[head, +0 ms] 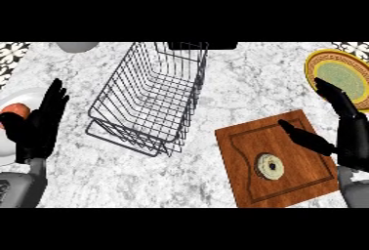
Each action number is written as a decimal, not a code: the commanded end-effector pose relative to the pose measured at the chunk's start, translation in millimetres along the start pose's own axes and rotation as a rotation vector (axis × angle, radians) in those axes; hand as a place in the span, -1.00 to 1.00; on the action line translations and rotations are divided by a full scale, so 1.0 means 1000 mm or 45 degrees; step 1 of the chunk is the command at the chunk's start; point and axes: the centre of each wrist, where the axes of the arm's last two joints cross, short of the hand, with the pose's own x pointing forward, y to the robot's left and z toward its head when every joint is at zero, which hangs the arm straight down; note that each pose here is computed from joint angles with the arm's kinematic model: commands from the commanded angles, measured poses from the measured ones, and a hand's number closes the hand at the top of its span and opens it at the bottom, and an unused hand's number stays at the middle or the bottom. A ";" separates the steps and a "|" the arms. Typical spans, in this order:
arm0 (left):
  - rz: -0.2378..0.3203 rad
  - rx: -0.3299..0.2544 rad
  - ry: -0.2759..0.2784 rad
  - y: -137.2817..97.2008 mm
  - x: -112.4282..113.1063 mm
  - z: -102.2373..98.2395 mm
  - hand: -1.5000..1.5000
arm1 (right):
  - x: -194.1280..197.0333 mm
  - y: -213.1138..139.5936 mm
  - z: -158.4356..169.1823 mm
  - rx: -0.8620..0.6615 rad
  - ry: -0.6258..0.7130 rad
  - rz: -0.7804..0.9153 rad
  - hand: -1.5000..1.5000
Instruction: Pick the cupcake from the cutting board and place it in the basket
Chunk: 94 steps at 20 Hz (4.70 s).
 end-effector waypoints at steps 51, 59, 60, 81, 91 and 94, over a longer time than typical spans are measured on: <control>0.013 0.000 0.019 -0.030 0.018 0.005 0.00 | 0.030 -0.027 0.071 0.602 0.444 0.444 -1.00; 0.003 -0.015 0.004 -0.002 0.025 0.001 0.00 | 0.028 0.005 0.083 0.615 0.463 0.470 -1.00; 0.002 -0.012 -0.003 -0.004 0.000 0.022 0.00 | 0.035 -0.005 0.084 0.606 0.480 0.470 -1.00; 0.006 -0.023 -0.020 -0.012 0.018 -0.003 0.00 | -0.017 0.044 0.071 0.654 0.518 0.585 -1.00; 0.018 -0.019 -0.002 -0.012 0.003 0.009 0.00 | -0.036 0.053 0.066 0.869 0.486 0.590 1.00; 0.024 -0.024 -0.007 -0.010 0.007 0.006 0.00 | -0.043 0.067 0.092 0.916 0.409 0.685 1.00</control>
